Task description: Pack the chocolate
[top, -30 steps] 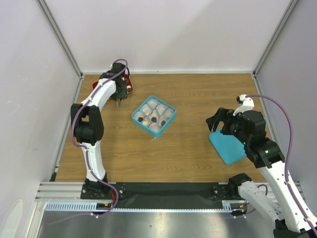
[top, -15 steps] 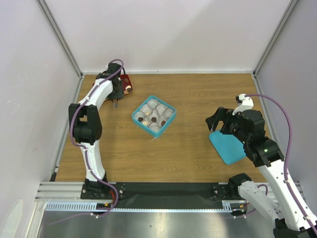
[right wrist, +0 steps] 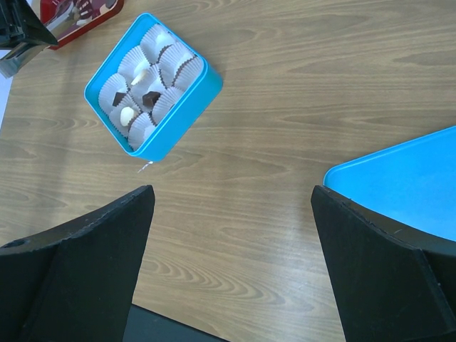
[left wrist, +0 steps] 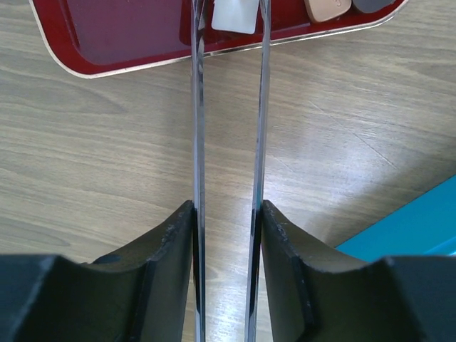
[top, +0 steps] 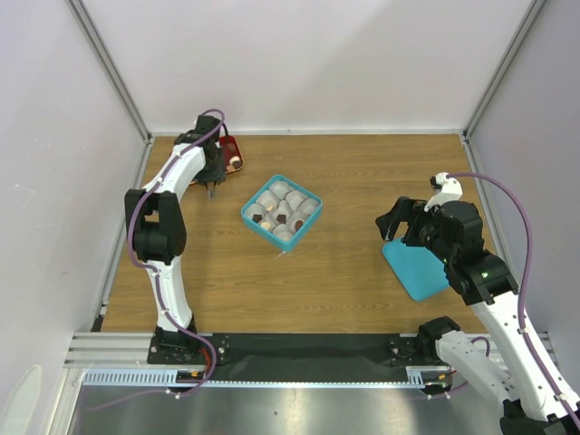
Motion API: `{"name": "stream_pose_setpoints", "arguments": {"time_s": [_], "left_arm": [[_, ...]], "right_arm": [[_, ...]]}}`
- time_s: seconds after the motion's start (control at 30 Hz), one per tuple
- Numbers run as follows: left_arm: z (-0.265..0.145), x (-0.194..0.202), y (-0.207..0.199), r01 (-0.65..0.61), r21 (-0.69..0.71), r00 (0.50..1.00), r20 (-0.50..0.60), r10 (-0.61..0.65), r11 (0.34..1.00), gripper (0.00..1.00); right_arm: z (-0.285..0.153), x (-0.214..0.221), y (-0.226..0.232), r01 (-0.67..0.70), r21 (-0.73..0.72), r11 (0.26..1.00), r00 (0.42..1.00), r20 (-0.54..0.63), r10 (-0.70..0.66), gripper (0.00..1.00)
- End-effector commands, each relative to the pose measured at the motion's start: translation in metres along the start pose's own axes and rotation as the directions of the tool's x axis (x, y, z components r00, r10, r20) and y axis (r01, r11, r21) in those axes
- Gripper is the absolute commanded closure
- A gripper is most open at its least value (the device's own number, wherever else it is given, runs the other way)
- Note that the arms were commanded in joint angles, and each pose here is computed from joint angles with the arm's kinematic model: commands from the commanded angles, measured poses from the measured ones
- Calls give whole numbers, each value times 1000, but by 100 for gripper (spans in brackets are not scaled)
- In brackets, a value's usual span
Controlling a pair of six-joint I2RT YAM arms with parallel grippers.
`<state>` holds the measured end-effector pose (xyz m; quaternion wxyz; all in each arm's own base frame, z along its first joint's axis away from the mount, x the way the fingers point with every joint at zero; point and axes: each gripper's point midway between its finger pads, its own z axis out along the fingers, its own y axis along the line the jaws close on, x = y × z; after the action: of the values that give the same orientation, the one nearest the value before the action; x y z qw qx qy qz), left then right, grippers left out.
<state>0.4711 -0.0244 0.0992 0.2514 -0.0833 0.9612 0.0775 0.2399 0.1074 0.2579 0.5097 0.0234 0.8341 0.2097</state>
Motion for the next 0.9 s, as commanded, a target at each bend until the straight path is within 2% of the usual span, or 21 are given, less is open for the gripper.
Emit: {"name": "stream_pose_setpoints", "arguments": {"time_s": [0.0,0.37,0.57,0.7,0.8,0.87], "left_arm": [[-6,-10,1,12,15,1000,19,-12,1000,57],[-19,-32,6,17,-6,998,61,-17,1000,64],[-40,-52,10,27,-10,993,113,-26,1000,66],[-62,-58,6,26,33,988,148,-31,999,68],[-87,-50,-11,-13,101,985,170,-5,995,68],[-105,-42,-41,-85,152,977,209,52,985,68]], "right_arm": [[-1,-12,3,0,-9,1000,999,53,1,1],[-3,-12,3,3,-10,1000,999,54,-2,1],[-5,-14,4,0,-12,1000,998,59,1,1],[-6,-18,5,-6,-14,1000,998,64,7,1],[-8,-20,7,-12,-21,1000,998,66,13,0],[-8,-19,7,-13,-18,1000,998,64,15,1]]}}
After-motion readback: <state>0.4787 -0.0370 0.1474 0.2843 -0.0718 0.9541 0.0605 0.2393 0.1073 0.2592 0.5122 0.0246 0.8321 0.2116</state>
